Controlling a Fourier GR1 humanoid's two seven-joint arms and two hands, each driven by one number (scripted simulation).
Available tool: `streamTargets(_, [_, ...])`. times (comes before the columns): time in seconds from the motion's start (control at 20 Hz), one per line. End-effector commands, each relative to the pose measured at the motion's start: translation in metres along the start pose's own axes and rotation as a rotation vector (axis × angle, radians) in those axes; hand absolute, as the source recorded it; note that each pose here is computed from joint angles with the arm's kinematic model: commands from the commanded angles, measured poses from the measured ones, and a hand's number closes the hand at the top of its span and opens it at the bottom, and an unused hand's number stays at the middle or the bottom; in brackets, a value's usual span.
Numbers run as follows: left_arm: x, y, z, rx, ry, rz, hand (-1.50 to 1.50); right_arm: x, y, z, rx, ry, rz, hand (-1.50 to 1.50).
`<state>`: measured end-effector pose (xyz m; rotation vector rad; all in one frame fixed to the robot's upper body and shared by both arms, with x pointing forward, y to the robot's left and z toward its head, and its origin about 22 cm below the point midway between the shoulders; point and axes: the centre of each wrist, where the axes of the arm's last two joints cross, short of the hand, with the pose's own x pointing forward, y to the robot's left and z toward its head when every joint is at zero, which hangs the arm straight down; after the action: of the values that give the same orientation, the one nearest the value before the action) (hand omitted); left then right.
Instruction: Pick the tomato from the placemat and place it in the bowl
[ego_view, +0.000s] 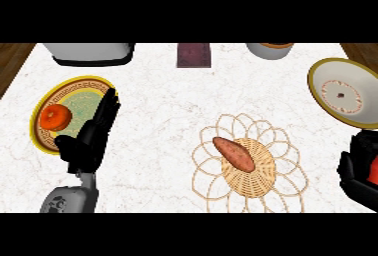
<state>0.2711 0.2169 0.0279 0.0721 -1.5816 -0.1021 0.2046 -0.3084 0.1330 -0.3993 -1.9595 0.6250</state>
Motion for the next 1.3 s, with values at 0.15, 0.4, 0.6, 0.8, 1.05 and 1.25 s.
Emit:
streamTargets(0.15, [0.015,0.014,-0.022,-0.004,-0.011,0.003,0.0,0.048,-0.032,-0.036,-0.081,0.06,0.098,1.5])
streamTargets(0.4, [0.01,-0.007,0.008,-0.017,-0.013,0.0,0.0,0.058,-0.062,-0.085,-0.152,0.101,0.079,1.5])
streamTargets(0.6, [-0.005,-0.003,0.005,-0.034,-0.014,0.012,0.0,0.042,-0.084,-0.093,-0.185,0.165,0.139,1.5])
streamTargets(0.8, [0.004,0.009,-0.017,-0.017,-0.03,0.001,0.0,0.012,-0.106,-0.112,-0.192,0.225,0.227,1.5])
streamTargets(1.05, [0.016,0.003,-0.008,-0.013,-0.038,0.002,0.0,-0.02,-0.104,-0.119,-0.163,0.284,0.473,1.5])
streamTargets(1.25, [0.002,-0.005,-0.02,-0.032,-0.012,0.013,0.0,-0.063,-0.103,-0.12,-0.176,0.287,0.513,1.5])
